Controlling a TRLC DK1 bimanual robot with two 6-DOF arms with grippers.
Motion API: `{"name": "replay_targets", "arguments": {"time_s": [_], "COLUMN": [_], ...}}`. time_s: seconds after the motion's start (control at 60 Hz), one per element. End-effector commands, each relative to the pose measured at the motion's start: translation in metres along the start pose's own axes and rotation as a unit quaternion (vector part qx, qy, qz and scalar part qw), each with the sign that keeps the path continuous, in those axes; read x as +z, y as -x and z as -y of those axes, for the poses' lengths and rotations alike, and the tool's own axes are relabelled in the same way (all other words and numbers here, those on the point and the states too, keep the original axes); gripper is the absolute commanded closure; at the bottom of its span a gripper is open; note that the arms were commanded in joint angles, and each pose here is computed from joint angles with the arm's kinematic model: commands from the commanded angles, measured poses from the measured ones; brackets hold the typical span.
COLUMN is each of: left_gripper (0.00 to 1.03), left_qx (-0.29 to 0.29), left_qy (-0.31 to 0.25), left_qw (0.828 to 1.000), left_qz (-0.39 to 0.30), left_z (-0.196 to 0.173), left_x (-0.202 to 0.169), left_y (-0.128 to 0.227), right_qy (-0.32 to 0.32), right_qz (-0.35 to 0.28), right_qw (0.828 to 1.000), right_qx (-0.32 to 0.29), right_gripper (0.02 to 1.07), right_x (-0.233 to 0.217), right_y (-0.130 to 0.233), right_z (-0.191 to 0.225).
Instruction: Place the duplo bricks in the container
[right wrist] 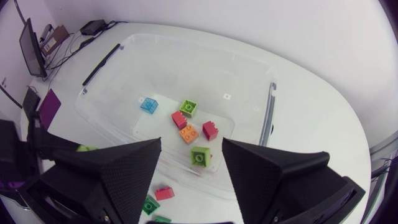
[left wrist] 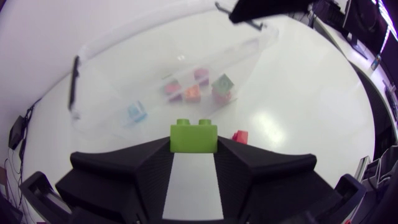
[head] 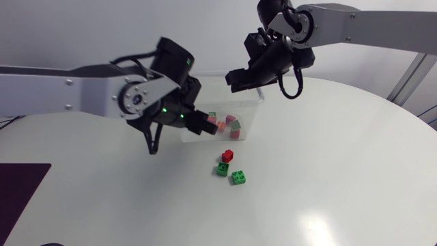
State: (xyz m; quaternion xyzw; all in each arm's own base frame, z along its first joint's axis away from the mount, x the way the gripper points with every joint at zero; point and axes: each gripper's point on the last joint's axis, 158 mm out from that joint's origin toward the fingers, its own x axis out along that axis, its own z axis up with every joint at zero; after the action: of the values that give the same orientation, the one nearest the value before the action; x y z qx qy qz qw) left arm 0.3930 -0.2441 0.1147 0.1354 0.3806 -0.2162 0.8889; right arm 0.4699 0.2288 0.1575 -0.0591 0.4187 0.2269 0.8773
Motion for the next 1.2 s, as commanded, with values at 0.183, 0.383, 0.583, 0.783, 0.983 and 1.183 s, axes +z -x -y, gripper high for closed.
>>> {"name": "replay_targets", "arguments": {"time_s": [0.183, 0.383, 0.583, 0.783, 0.983, 1.183], "left_gripper": [0.74, 0.73, 0.71, 0.6, 0.15, 0.05], "left_qx": [0.042, 0.054, 0.064, 0.071, 0.074, 0.076], "left_qy": [0.021, 0.033, 0.043, 0.047, 0.048, 0.045], "left_qw": [0.992, 0.989, 0.988, 0.989, 0.991, 0.99], "left_qz": [0.113, 0.13, 0.13, 0.12, 0.103, 0.11], "left_z": [-0.054, -0.07, -0.083, -0.096, -0.1, -0.102], "left_x": [0.079, 0.106, 0.117, 0.124, 0.13, 0.138], "left_y": [0.071, 0.055, 0.024, -0.006, -0.026, -0.009], "right_qy": [0.006, 0.019, 0.048, 0.071, 0.085, 0.101], "right_qz": [0.027, 0.005, -0.045, -0.101, -0.147, -0.179], "right_qw": [1.0, 1.0, 0.997, 0.992, 0.985, 0.978], "right_qx": [0.004, 0.015, 0.027, 0.037, 0.036, 0.017], "right_gripper": [0.23, 0.23, 0.23, 0.23, 0.23, 0.23], "right_x": [0.0, -0.052, -0.126, -0.181, -0.21, -0.23], "right_y": [0.05, 0.073, 0.065, 0.042, 0.015, -0.015], "right_z": [-0.014, -0.029, -0.052, -0.064, -0.07, -0.065]}}
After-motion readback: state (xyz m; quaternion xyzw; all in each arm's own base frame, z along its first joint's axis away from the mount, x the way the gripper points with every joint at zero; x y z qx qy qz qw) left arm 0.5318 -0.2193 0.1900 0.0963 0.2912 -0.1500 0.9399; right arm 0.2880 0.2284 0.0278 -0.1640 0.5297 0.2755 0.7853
